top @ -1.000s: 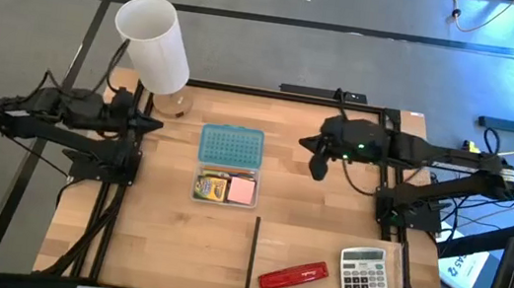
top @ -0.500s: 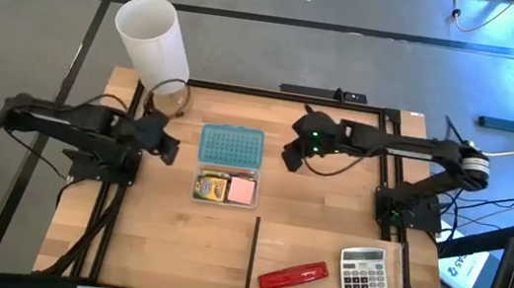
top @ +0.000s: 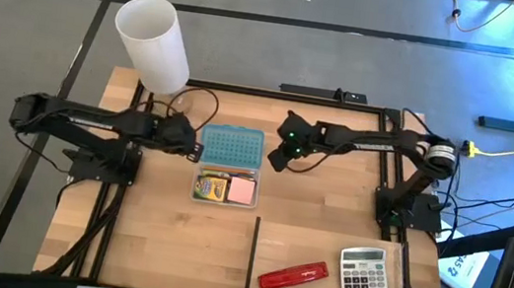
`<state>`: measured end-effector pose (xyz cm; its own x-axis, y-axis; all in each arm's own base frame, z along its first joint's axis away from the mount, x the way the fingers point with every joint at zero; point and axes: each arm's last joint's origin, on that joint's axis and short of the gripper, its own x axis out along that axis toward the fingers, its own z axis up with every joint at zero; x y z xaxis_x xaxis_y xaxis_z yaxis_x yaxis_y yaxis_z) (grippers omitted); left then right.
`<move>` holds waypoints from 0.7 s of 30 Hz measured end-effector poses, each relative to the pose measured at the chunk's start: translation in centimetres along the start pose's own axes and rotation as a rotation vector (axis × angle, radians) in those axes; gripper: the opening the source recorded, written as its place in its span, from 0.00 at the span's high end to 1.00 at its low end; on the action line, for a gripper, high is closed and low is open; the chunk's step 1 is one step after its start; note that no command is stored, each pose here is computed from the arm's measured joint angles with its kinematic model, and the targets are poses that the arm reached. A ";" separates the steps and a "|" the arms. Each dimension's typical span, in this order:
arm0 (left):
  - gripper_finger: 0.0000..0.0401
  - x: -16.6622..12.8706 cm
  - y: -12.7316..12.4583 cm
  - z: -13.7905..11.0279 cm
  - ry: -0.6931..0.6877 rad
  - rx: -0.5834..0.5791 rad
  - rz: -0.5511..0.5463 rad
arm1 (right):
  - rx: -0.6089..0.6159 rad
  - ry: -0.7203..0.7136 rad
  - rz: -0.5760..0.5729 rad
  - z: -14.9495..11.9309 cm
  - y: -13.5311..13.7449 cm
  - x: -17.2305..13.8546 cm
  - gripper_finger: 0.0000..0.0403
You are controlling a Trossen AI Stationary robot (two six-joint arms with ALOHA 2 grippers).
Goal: Pack school essentials
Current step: Close the blue supply box
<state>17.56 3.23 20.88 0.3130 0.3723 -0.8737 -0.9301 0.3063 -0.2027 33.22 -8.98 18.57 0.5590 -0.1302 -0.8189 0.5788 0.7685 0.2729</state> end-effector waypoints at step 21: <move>1.00 6.8 0.0 3.1 0.066 0.020 0.144 | 0.000 -0.054 -0.020 0.5 -2.6 5.9 0.99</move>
<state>20.25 8.47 16.27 0.1623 0.3553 -0.9206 -0.9602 0.2716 -0.0644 35.33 -12.05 13.34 0.5788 -0.1789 -0.7956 0.5901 0.7653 0.2572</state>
